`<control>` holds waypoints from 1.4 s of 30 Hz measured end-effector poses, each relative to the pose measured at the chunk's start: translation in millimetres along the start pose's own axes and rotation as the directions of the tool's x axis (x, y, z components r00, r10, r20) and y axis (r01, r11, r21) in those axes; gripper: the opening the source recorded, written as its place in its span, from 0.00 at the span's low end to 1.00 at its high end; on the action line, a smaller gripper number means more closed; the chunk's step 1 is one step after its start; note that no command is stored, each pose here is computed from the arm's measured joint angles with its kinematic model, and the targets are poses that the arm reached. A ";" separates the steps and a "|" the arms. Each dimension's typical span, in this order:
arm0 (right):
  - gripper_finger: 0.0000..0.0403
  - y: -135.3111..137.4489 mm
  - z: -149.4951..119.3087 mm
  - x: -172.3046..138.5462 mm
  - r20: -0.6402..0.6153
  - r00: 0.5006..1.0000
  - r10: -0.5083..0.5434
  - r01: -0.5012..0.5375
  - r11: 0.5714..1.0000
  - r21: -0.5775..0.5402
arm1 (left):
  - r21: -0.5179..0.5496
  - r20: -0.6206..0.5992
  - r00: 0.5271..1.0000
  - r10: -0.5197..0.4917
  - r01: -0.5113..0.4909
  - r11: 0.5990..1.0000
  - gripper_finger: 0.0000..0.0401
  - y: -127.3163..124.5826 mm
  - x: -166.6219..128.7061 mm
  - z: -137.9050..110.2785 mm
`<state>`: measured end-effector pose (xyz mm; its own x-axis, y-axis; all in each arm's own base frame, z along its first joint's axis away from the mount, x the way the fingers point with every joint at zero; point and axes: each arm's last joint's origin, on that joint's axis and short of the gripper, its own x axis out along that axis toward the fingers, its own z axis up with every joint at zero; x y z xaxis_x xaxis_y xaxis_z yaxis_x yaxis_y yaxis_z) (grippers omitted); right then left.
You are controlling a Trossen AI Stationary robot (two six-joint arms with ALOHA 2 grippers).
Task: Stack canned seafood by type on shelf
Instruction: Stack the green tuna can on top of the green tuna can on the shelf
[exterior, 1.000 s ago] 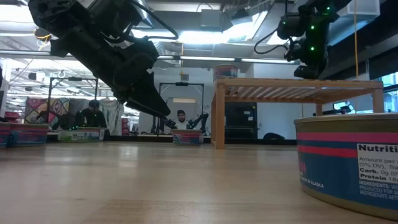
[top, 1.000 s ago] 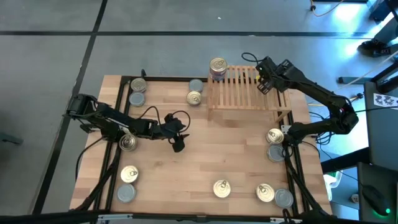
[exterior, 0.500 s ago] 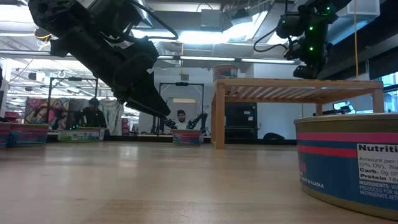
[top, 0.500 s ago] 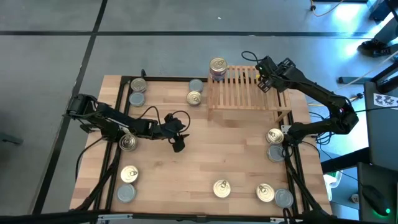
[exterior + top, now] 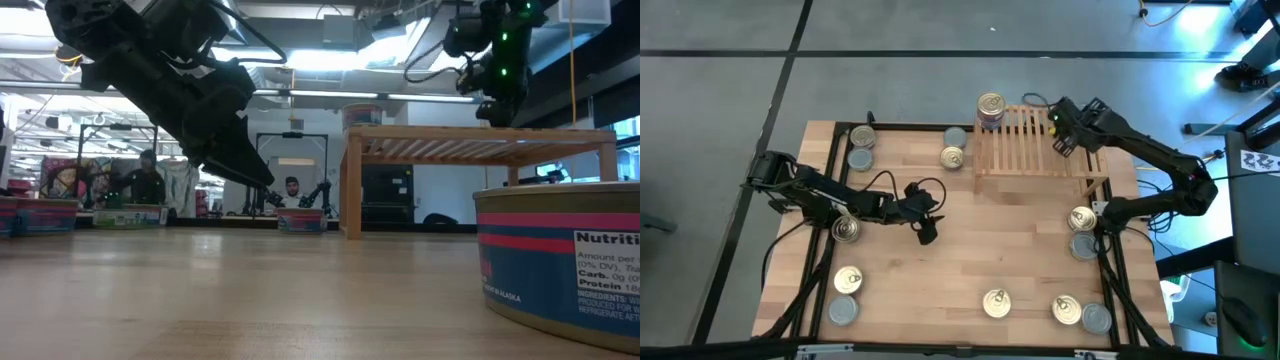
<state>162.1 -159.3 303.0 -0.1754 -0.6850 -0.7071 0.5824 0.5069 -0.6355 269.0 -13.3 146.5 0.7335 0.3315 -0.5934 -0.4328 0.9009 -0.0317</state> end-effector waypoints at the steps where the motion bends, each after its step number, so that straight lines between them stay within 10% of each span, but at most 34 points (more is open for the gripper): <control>1: 0.68 3.5 0.6 -7.5 0.009 1.000 0.027 -0.026 1.000 -0.010 | 0.000 0.000 1.000 0.000 0.000 1.000 0.57 0.0 0.0 0.0; 7: 0.68 29.6 -8.6 -62.9 0.039 0.964 0.263 -0.259 0.963 -0.076 | -0.001 0.004 1.000 -0.003 0.003 1.000 0.57 -0.5 -0.2 0.3; 12: 0.68 67.2 -35.8 -85.9 -0.075 0.818 0.570 -0.573 0.799 -0.182 | 0.001 0.007 1.000 -0.010 0.010 1.000 0.57 -2.3 -0.9 0.1; 20: 0.68 122.2 -93.7 -71.6 -0.397 0.710 0.582 -0.693 0.677 -0.247 | -0.011 0.032 0.999 -0.022 0.022 1.000 0.57 -4.2 -1.3 2.4; 31: 0.54 151.7 -132.1 -57.5 -0.562 0.601 0.568 -0.742 0.659 -0.128 | -0.012 0.051 0.998 -0.029 0.030 0.999 0.57 -4.9 -1.4 4.4; 42: 0.23 172.1 -140.2 -54.4 -0.633 0.617 0.467 -0.682 0.719 -0.134 | -0.012 0.051 0.998 -0.029 0.030 0.999 0.57 -4.9 -1.4 4.3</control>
<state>160.6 38.6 188.6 -0.3387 0.1459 -0.9295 0.4319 0.9018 -0.0158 272.4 -17.0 150.9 0.7714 0.3189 -0.5507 -0.4169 0.9070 -0.0588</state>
